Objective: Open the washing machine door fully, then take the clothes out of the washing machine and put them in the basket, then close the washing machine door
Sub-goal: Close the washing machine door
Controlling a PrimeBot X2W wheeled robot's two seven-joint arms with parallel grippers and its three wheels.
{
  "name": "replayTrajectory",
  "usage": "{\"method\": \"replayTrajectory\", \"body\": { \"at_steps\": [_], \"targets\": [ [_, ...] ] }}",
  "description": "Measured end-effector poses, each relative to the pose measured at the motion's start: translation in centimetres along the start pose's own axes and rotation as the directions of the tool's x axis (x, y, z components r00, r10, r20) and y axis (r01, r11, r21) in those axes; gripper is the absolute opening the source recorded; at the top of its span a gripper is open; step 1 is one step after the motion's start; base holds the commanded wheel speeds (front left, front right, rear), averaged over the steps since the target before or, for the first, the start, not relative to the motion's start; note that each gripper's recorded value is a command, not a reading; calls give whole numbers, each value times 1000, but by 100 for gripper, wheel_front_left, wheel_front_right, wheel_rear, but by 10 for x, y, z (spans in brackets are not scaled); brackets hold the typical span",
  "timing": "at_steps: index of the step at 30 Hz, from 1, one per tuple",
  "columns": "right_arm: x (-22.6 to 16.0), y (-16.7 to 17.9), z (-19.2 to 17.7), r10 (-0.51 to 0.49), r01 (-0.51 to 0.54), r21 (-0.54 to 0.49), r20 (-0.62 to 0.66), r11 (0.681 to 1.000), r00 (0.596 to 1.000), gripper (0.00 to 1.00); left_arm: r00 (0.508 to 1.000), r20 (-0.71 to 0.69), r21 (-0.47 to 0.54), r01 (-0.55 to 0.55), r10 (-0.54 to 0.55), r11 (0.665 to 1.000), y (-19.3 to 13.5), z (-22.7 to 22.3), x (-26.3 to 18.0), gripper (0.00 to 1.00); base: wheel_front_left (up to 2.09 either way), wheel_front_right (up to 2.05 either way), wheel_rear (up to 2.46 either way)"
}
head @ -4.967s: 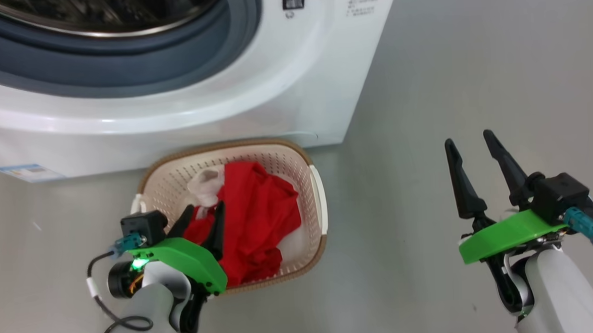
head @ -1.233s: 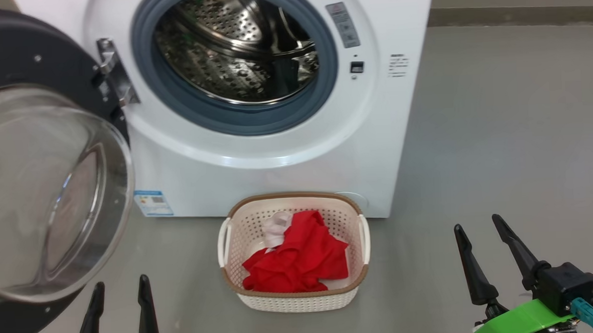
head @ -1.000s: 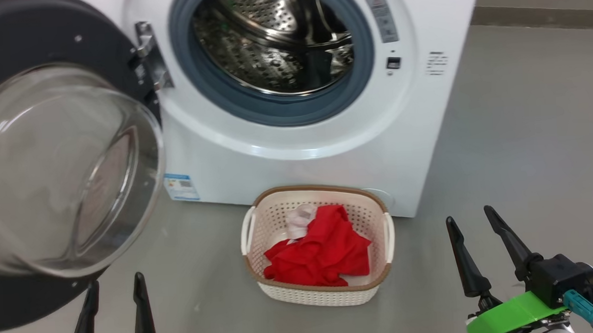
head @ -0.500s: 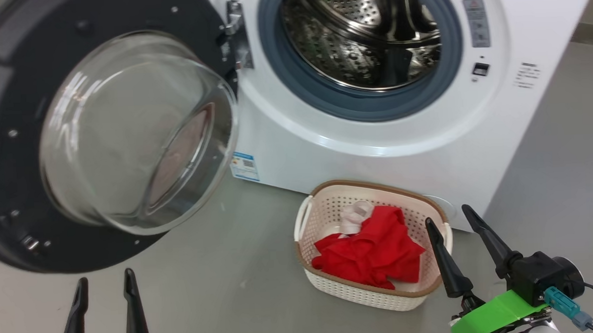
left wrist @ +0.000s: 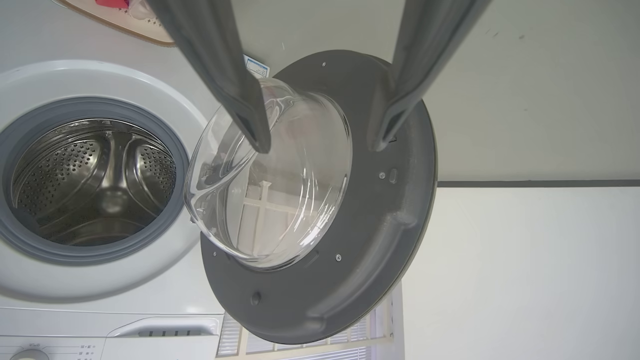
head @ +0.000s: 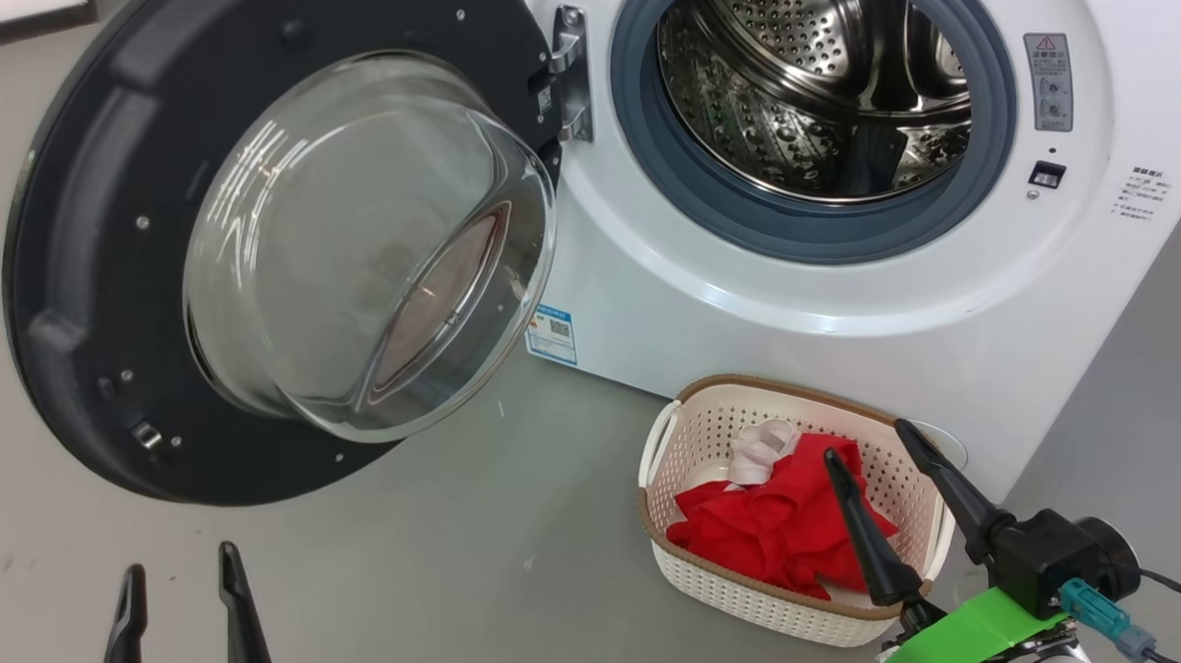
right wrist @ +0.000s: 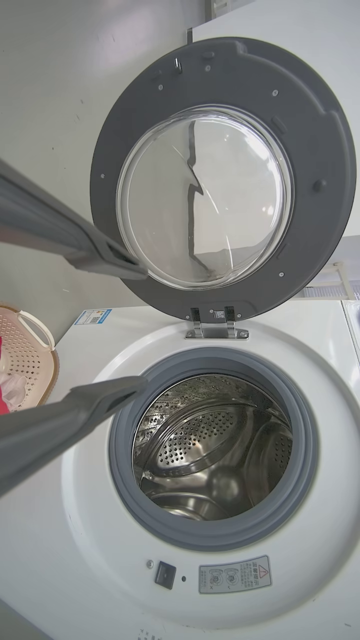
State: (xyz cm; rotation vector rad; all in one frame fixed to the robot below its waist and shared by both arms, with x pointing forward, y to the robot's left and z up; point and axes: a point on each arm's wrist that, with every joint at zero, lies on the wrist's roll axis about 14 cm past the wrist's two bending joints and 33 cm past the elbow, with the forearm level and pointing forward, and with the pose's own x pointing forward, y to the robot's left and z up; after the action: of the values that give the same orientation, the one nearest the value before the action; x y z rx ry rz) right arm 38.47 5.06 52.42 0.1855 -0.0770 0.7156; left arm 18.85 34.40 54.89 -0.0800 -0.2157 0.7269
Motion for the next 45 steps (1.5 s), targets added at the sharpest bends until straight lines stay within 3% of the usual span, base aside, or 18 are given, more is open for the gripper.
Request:
{"method": "replayTrajectory", "body": {
  "at_steps": [4,6,15,21,28,34,39,45],
  "targets": [
    [-1,1,1,1,-1,-4,2,1000,1000,100,1000,6,-3,-4,4,1000,1,0,-1,100,0,0,0],
    [-2,1,2,0,0,-6,4,1000,1000,100,1000,10,-5,-1,1,1000,0,1,-1,0,0,0,0],
    [-4,-4,3,-15,15,-9,5,1000,1000,100,996,91,-8,-21,22,1000,8,21,9,0,0,0,0],
    [-7,-12,1,-40,40,-7,0,999,999,100,975,200,-153,-70,100,986,18,56,35,0,0,0,0],
    [-12,-20,-5,-63,63,-13,-17,998,998,100,946,314,-143,-38,82,989,19,94,74,0,0,0,0],
    [-15,-27,-12,-80,79,-19,-37,997,996,100,925,362,-231,-29,114,972,28,119,111,0,0,0,0],
    [-16,-32,-19,-91,90,-22,-54,996,994,100,936,307,-384,-41,169,923,37,118,146,0,0,0,0],
    [-15,-39,-23,-103,100,-42,-70,994,992,100,965,166,-577,-73,204,813,40,100,184,0,0,0,0]
  ]
}}
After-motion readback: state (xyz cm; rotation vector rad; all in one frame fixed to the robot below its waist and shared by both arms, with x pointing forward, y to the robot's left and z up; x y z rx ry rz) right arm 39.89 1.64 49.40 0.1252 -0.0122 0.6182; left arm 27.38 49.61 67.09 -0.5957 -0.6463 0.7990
